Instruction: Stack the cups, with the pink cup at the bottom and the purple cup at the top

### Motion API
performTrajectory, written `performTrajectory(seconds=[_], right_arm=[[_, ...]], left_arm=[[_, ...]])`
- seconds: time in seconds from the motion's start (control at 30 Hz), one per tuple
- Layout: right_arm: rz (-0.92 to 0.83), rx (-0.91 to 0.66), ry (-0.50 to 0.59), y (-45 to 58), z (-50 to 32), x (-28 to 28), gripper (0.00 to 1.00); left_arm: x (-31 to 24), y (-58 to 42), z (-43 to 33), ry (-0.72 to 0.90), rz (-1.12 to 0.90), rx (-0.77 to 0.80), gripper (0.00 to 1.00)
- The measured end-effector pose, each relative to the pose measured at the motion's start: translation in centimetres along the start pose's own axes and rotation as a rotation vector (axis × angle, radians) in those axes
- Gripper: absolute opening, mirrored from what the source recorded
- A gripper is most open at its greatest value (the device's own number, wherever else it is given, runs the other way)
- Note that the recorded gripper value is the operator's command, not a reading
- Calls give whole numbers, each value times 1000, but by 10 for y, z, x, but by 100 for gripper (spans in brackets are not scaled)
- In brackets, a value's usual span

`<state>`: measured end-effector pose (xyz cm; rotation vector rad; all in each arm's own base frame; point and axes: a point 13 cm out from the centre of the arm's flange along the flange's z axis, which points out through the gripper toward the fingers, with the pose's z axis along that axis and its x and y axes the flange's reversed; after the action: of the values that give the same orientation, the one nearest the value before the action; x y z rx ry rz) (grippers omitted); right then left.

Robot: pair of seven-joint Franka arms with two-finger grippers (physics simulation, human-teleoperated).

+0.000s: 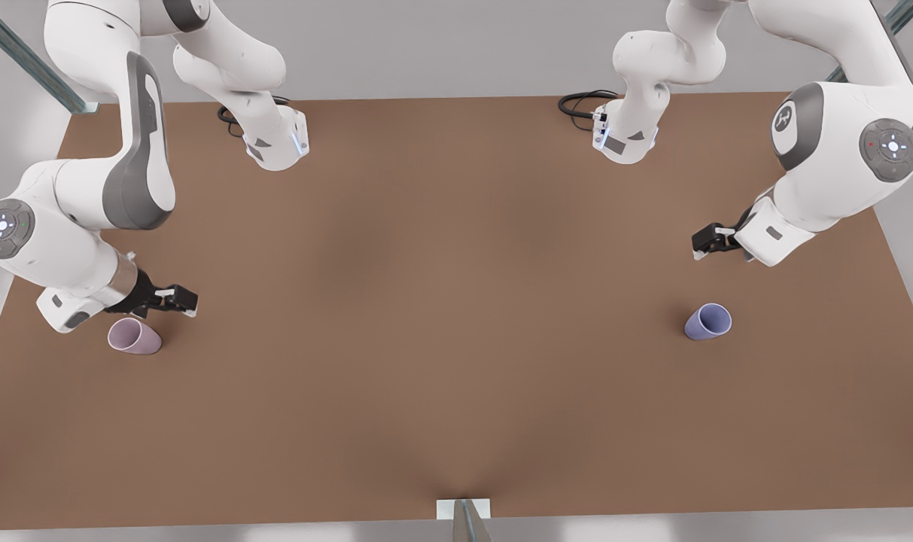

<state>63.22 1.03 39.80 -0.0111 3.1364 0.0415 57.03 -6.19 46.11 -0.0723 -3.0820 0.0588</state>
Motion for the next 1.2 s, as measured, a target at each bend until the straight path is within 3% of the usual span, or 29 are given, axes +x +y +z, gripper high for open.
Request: performTrajectory(seconds=[0.23, 0.47, 0.77, 1.2], right_arm=[[22, -2, 14, -17, 24, -3, 100], [116, 9, 101, -104, 96, 30, 100], [242, 3, 127, -265, 165, 63, 100], [103, -16, 87, -302, 270, 52, 100]], left_arm=[[-15, 1, 28, 56, -6, -21, 100], [-17, 1, 36, 58, -9, -26, 100], [-12, 3, 41, 69, -13, -32, 100], [-10, 5, 42, 79, -13, -34, 100]])
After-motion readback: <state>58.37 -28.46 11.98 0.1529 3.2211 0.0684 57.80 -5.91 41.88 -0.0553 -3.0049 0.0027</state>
